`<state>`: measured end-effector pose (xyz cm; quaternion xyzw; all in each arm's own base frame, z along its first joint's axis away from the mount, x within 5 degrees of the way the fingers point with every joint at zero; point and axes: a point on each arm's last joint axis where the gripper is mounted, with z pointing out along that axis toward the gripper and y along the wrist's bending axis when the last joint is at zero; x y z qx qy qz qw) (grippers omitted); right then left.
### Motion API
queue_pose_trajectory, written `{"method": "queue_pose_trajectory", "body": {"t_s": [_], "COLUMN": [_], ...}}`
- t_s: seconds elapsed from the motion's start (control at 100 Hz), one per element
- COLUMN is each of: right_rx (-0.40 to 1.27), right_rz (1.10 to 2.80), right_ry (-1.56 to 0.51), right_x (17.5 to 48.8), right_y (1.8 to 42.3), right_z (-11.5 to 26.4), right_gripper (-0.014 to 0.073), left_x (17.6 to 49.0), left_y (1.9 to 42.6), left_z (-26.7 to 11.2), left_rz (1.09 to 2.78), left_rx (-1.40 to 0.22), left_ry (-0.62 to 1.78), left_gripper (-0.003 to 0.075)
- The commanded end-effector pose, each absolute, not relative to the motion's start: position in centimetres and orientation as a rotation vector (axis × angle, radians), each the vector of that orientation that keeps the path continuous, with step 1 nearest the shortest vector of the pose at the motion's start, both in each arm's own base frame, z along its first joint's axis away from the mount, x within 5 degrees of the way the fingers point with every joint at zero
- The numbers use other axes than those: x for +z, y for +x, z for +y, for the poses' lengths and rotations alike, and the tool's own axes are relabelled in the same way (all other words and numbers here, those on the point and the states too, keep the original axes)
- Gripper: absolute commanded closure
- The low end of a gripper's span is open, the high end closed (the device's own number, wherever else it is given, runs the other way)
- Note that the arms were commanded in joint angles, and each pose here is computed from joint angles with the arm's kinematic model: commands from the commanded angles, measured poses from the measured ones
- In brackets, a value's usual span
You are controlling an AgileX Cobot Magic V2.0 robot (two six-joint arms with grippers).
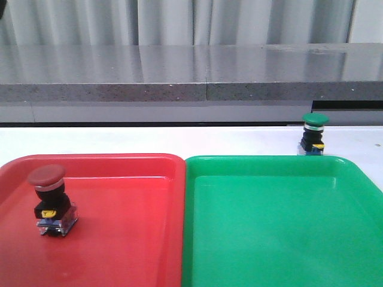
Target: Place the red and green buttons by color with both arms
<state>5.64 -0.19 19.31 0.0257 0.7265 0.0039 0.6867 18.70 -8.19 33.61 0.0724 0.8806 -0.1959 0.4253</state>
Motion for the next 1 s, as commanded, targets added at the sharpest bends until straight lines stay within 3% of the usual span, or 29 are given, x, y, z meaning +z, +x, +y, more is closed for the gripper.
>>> {"method": "queue_pose_trajectory", "body": {"t_s": [0.0, 0.24, 0.46, 0.99], "right_rx": [0.000, 0.000, 0.000, 0.000], "right_rz": [1.507, 1.507, 1.507, 1.507], "right_ry": [0.044, 0.044, 0.044, 0.044], "right_x": [20.8, 20.8, 20.8, 20.8], "right_y": [5.4, 5.4, 5.4, 5.4], "right_z": [-0.2, -0.2, -0.2, -0.2], "right_gripper": [0.0659, 0.0659, 0.0659, 0.0659], "left_x": [35.5, 34.9, 33.9, 28.9], "left_y": [17.8, 14.7, 11.6, 7.0], "left_z": [-7.1, -4.3, -2.0, -0.6], "left_rz": [2.078, 2.014, 1.981, 1.776], "left_rx": [-0.492, -0.410, -0.224, -0.165], "left_ry": [0.128, 0.037, 0.032, -0.058], "left_gripper": [0.0741, 0.0741, 0.0741, 0.0741]}}
